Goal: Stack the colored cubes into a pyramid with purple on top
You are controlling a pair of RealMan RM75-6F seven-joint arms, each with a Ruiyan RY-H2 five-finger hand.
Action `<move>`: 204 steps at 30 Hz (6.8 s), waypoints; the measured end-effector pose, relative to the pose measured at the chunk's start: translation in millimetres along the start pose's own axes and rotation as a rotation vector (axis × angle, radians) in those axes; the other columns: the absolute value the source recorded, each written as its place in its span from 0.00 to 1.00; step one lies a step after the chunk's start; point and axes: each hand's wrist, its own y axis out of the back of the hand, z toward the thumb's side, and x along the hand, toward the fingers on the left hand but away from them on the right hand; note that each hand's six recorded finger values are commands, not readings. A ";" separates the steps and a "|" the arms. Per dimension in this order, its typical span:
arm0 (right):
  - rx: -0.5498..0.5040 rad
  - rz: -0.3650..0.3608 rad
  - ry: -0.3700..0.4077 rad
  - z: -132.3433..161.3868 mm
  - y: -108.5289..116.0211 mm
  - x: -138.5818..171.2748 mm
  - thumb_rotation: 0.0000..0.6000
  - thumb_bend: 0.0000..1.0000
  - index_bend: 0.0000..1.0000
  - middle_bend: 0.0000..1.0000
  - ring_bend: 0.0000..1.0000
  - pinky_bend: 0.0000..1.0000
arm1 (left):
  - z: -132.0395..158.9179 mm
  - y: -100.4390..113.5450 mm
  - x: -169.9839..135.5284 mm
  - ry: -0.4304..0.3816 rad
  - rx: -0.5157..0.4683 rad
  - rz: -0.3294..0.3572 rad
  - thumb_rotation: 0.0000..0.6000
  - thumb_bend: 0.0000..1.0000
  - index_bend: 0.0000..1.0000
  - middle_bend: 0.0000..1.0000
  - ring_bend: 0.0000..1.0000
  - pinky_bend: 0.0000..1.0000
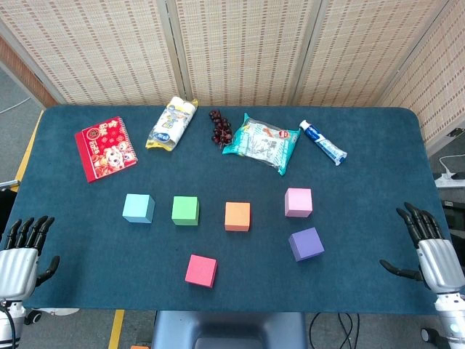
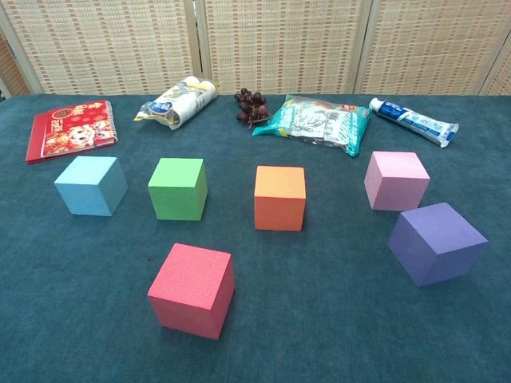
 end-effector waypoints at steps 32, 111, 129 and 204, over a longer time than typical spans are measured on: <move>0.036 -0.063 0.144 37.7 46.7 -14.4 1.00 0.07 0.00 0.03 0.00 0.05 | 42.7 -34.9 122.0 -0.218 -0.073 -0.245 1.00 0.34 0.02 0.04 0.03 0.09; 0.015 -0.077 0.057 12.9 39.9 -6.7 1.00 0.07 0.00 0.03 0.00 0.05 | 164.1 -104.9 183.7 -0.367 -0.247 -0.470 1.00 0.34 0.19 0.28 0.29 0.27; 0.013 -0.077 0.051 10.0 39.9 -5.7 1.00 0.07 0.00 0.03 0.00 0.05 | 168.1 -107.7 179.4 -0.374 -0.226 -0.468 1.00 0.34 0.18 0.27 0.29 0.27; 0.026 0.444 0.243 259.1 -154.7 -195.8 1.00 0.06 0.36 0.31 0.18 0.31 | 103.7 -47.8 119.8 -0.350 -0.239 -0.355 1.00 0.34 0.00 0.00 0.00 0.13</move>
